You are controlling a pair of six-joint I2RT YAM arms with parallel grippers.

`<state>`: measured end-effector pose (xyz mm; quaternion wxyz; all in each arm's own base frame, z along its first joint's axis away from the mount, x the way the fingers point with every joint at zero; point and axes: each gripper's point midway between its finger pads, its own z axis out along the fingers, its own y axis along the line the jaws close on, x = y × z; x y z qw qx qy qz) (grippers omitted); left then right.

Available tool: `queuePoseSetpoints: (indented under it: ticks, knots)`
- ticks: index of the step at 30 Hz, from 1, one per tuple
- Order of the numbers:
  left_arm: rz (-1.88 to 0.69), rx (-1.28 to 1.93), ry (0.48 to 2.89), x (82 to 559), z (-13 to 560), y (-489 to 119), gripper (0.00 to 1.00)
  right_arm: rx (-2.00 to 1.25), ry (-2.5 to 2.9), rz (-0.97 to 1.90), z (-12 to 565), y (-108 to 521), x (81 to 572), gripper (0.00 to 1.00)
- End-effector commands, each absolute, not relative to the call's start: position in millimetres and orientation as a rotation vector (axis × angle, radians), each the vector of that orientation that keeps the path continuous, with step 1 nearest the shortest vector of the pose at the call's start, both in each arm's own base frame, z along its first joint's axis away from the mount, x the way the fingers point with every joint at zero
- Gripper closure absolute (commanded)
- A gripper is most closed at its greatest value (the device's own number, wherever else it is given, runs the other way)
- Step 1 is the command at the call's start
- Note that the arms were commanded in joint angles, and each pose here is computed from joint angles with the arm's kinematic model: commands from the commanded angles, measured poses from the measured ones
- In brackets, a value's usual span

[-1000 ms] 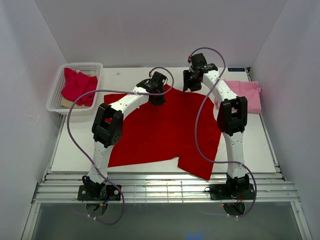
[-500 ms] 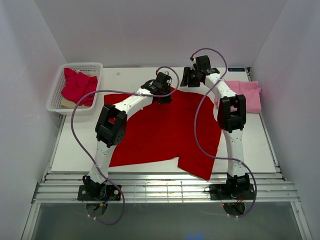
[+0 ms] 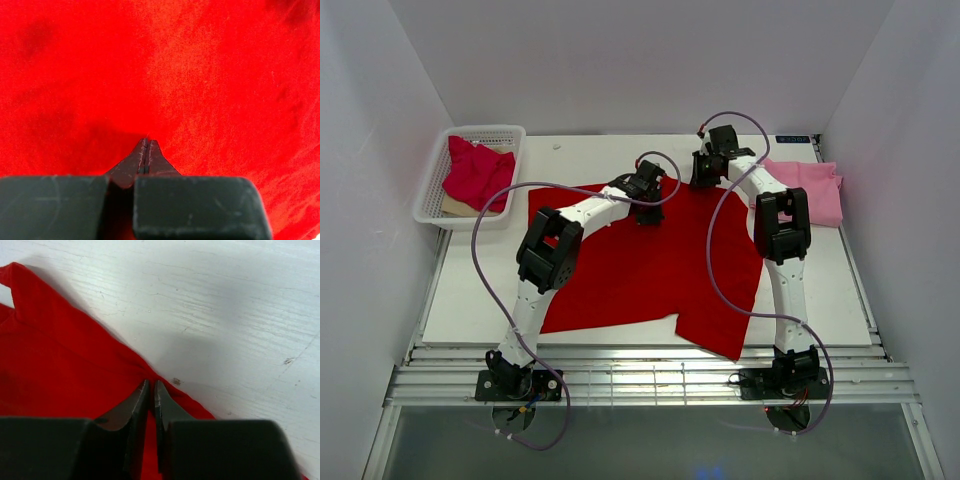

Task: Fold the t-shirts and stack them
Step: Flatten out the tshirt

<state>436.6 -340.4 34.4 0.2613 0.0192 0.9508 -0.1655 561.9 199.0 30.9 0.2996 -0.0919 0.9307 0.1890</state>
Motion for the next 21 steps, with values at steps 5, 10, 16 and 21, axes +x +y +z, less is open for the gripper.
queuePoseSetpoints:
  ticks: [5, 10, 16, 21]
  knots:
    - [-0.475, 0.035, 2.520, 436.1, 62.3, -336.3, 1.00, -0.296, 2.474, 0.487, 32.3, 192.5, 540.4, 0.92]
    - [-0.432, 0.022, 2.530, 428.0, 58.1, -324.5, 1.00, -0.324, 2.436, 0.544, 61.7, 194.1, 510.9, 0.92]
    - [-0.441, 0.002, 2.535, 423.6, 57.1, -322.7, 1.00, -0.427, 2.491, 0.594, 66.2, 197.6, 452.3, 0.92]
    - [-0.457, -0.019, 2.536, 421.2, 58.2, -323.1, 1.00, -0.510, 2.541, 0.616, 64.7, 204.0, 403.9, 0.92]
